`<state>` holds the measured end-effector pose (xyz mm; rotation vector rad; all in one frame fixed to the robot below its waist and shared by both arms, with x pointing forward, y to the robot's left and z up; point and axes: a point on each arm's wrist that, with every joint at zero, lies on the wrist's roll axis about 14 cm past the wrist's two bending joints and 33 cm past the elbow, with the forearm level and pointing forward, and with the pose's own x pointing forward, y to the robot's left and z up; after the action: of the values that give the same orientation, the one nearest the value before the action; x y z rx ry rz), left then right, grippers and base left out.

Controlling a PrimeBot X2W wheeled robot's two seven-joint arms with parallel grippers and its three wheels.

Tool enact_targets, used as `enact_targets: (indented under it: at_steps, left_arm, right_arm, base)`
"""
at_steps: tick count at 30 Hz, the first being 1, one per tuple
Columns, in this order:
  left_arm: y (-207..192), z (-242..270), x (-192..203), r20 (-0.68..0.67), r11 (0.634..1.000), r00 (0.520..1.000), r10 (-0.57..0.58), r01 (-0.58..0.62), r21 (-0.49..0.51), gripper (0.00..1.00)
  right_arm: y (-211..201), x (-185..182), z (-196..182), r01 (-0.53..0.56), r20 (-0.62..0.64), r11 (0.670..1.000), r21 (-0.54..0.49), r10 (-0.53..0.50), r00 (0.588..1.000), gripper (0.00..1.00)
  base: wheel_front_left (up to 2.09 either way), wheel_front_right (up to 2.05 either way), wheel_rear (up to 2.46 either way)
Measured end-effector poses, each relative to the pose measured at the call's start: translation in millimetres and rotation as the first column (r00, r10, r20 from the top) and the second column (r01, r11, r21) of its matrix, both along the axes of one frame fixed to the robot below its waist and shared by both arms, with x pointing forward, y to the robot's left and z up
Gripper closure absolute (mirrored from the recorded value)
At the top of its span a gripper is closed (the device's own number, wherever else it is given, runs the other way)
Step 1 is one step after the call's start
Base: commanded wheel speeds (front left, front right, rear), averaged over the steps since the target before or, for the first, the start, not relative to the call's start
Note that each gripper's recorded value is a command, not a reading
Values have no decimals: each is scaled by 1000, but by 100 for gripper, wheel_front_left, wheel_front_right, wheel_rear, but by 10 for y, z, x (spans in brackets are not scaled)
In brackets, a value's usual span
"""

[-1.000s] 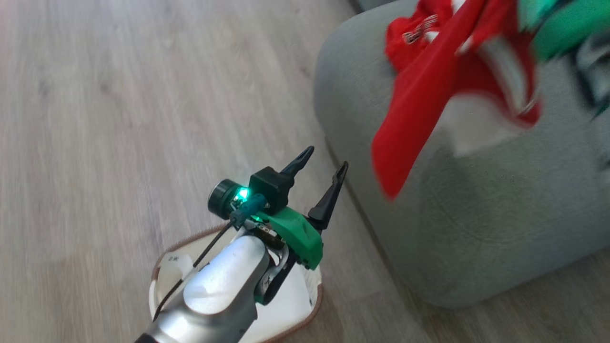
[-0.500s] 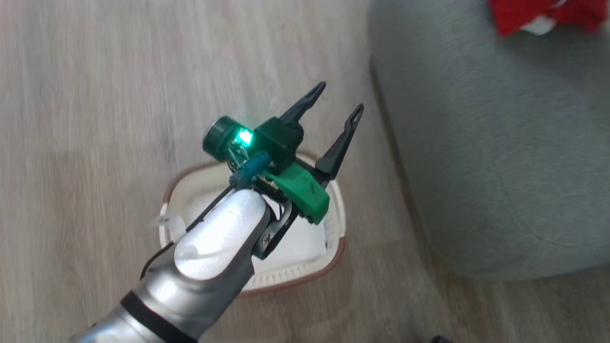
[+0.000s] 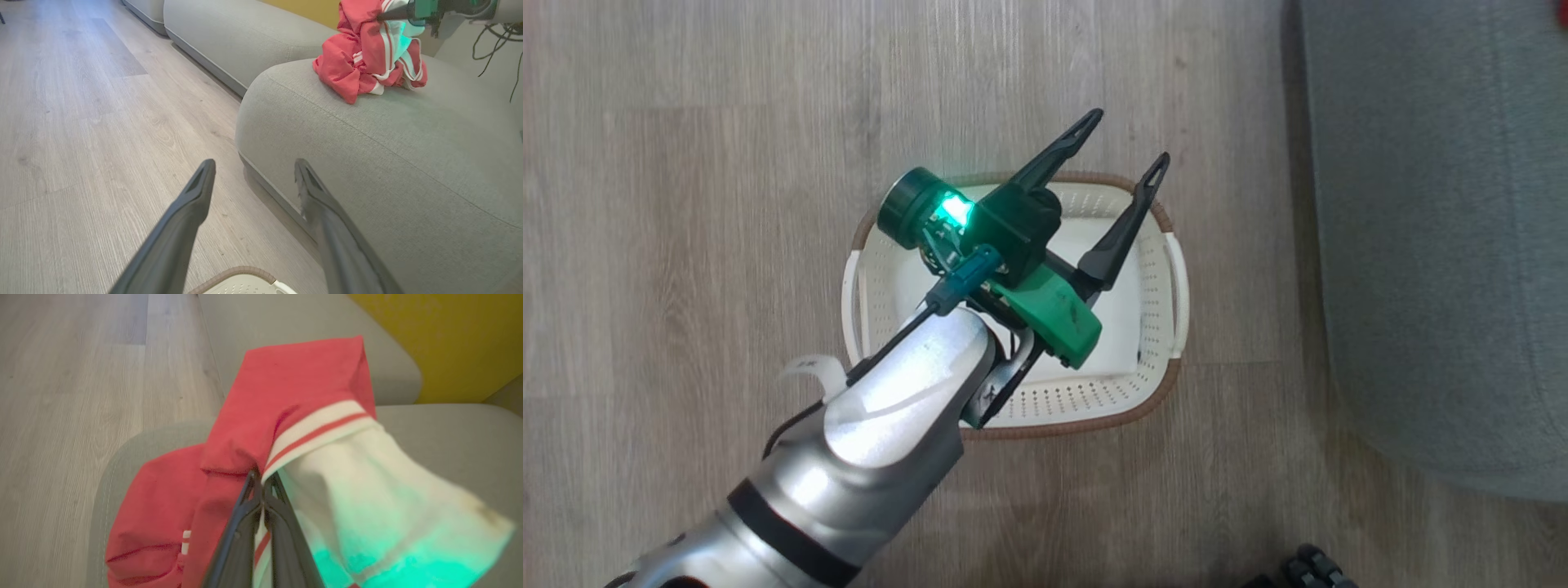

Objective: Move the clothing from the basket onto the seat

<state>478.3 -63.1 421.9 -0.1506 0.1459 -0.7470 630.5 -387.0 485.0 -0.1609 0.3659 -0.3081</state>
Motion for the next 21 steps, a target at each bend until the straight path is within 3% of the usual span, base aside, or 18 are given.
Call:
enact_targets:
  at_steps: [4, 12, 13, 14, 15, 16, 21]
  left_arm:
    - [84, -169, 30, -26, 1000, 1000, 16, -15, 23, 0]
    - [17, -141, 60, -11, 1000, 1000, 3, -3, 19, 0]
    - [9, -132, 61, -8, 1000, 1000, 1, -1, 19, 0]
    - [2, -119, 61, -4, 1000, 1000, 1, -1, 20, 0]
    - [-8, -107, 60, -3, 1000, 1000, -2, 2, 22, 0]
    - [-18, -90, 58, 0, 1000, 1000, -5, 5, 23, 0]
    - [-55, 10, 50, 19, 1000, 1000, -10, 10, 19, 0]
  right_arm:
    - [124, -134, -618, 14, -142, 998, 62, -5, 990, 100]
    - [87, -271, -693, 48, -175, 995, 92, -31, 984, 100]
    - [83, -287, -685, 51, -176, 994, 94, -34, 984, 73]
    - [80, -302, -669, 54, -174, 994, 98, -37, 984, 56]
    - [75, -318, -650, 58, -171, 993, 101, -40, 984, 14]
    - [71, -333, -626, 60, -168, 993, 104, -42, 985, 0]
    - [50, -402, -505, 66, -153, 992, 108, -49, 987, 0]
  base:
    - [0, 0, 0]
    - [0, 0, 0]
    - [0, 0, 0]
    - [0, 0, 0]
    - [0, 0, 0]
    - [0, 0, 0]
    - [0, 0, 0]
